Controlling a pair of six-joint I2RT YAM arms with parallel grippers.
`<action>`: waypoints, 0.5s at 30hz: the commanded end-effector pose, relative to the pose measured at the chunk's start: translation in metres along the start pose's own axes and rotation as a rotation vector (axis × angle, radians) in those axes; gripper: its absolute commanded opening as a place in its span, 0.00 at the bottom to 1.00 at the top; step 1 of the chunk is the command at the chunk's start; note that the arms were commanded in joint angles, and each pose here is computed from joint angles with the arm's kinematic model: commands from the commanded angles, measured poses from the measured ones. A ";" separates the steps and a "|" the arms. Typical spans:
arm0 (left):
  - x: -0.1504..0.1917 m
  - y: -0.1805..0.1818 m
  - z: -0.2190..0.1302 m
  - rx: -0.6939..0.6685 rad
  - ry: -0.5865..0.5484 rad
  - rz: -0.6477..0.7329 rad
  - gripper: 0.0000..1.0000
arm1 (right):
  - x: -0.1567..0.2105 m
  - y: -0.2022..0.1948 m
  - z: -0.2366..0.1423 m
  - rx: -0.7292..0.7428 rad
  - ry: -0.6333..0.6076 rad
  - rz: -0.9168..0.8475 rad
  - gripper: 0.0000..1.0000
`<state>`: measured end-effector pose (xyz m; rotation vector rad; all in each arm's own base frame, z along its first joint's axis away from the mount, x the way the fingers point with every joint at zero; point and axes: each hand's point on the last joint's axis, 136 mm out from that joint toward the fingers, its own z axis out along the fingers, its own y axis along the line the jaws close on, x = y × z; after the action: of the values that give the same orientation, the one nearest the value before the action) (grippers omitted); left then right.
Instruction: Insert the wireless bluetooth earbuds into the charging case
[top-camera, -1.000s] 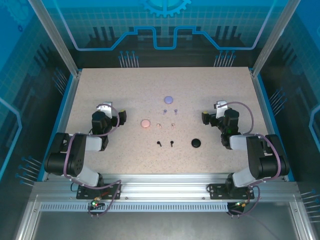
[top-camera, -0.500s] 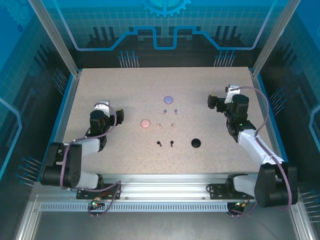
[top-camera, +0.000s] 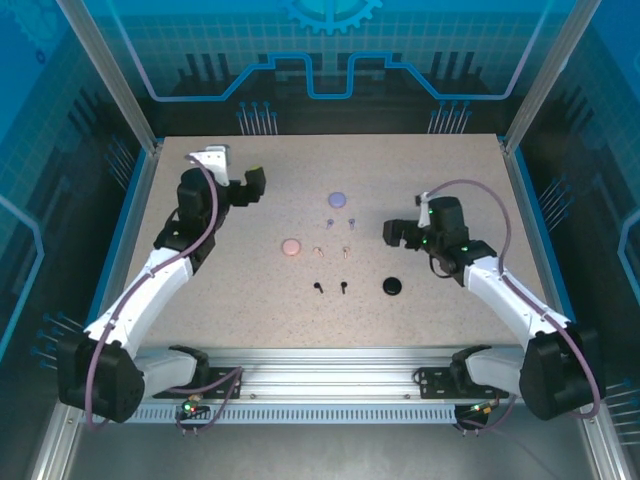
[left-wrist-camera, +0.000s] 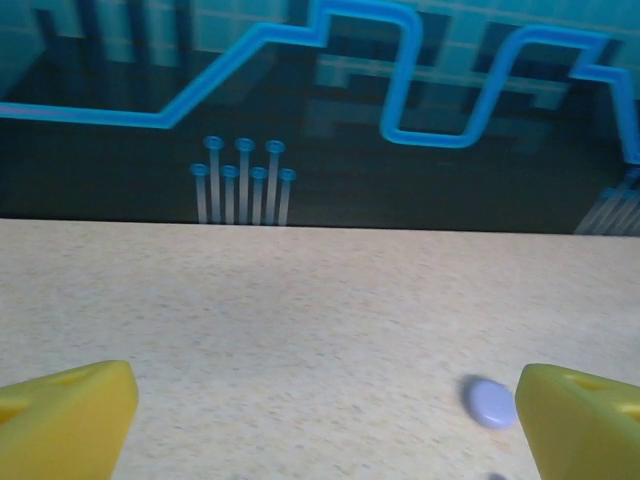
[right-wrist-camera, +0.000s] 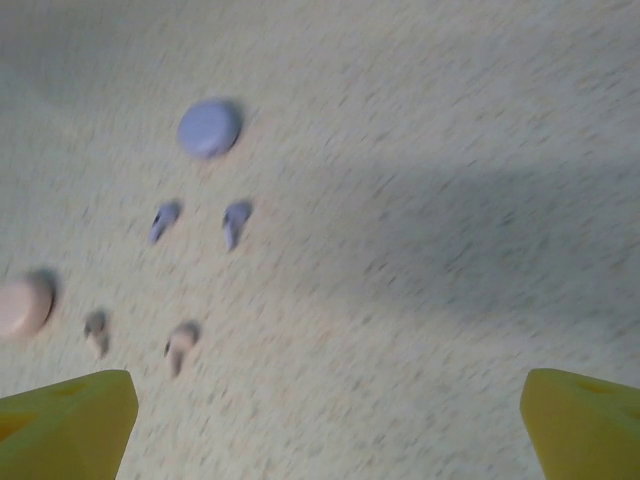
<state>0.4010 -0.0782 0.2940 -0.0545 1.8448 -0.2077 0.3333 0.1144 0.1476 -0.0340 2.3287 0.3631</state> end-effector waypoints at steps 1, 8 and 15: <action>0.027 -0.012 -0.014 -0.018 0.165 -0.043 0.99 | 0.024 0.006 -0.014 0.071 0.110 -0.035 1.00; 0.047 -0.033 -0.041 0.028 0.246 -0.121 0.99 | 0.062 0.013 -0.032 0.156 0.269 -0.088 0.96; 0.080 -0.041 -0.055 0.047 0.331 -0.135 0.99 | 0.088 0.015 -0.033 0.198 0.427 -0.112 0.93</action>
<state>0.3363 -0.1239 0.2605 -0.0855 2.0916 -0.3752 0.2606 0.1334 0.1211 -0.1636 2.6582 0.1497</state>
